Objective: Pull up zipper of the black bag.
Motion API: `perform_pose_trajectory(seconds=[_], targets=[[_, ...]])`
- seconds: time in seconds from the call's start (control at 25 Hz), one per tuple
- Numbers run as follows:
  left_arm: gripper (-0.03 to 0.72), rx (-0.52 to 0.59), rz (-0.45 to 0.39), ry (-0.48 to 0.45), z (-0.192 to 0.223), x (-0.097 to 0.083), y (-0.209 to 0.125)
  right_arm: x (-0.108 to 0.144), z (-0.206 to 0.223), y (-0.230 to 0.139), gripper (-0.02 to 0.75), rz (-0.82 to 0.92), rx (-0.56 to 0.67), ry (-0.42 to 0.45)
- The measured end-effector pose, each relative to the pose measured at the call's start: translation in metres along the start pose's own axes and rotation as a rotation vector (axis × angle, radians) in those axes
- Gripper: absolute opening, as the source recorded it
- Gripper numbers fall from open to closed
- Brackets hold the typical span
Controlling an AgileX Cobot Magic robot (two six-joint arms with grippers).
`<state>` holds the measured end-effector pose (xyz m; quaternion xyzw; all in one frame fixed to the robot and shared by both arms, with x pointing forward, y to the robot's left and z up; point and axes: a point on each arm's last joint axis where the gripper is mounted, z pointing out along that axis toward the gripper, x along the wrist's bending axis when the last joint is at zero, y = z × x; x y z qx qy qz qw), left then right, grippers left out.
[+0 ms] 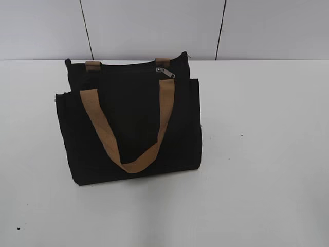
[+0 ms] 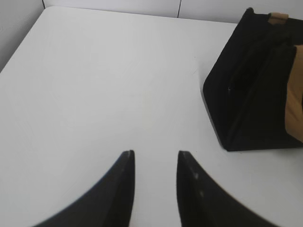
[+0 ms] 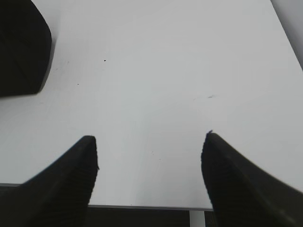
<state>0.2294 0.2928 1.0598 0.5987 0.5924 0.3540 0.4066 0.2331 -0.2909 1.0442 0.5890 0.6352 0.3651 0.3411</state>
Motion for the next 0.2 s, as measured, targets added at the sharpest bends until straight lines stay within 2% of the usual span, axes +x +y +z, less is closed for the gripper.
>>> perform_pose_trajectory(seconds=[0.2], targets=[[0.241, 0.0, 0.0, 0.0, 0.0, 0.0, 0.0, 0.0001, 0.0, 0.0, 0.524, 0.001, 0.0, 0.001]])
